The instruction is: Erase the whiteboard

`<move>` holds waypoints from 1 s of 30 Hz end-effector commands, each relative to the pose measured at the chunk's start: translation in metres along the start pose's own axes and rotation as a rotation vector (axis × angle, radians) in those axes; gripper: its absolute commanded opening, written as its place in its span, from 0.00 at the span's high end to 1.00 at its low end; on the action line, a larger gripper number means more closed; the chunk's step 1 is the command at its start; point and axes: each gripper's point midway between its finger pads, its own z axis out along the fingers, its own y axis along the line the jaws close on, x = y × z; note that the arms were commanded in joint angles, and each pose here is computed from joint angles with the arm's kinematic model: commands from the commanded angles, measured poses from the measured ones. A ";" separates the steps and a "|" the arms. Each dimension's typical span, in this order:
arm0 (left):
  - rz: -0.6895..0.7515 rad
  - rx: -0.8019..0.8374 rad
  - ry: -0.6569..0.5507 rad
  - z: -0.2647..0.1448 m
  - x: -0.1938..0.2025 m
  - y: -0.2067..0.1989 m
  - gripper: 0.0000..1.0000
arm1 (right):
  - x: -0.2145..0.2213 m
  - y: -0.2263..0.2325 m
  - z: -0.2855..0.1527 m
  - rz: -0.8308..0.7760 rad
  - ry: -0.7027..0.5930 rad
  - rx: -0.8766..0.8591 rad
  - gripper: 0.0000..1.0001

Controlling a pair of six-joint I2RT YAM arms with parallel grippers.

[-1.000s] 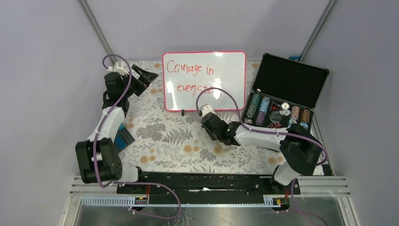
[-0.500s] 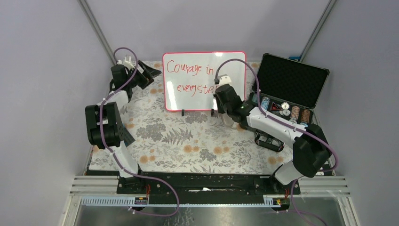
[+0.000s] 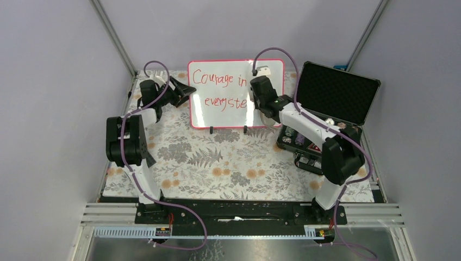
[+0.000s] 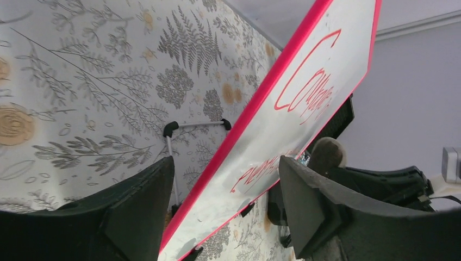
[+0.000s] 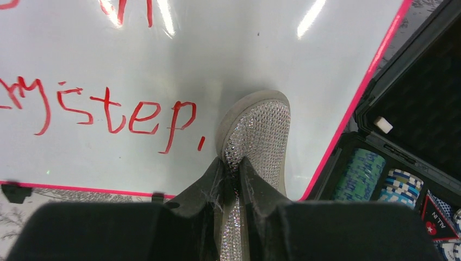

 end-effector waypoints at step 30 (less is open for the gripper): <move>0.128 -0.146 0.016 0.015 0.004 -0.002 0.45 | -0.021 0.200 0.035 -0.009 -0.003 -0.431 1.00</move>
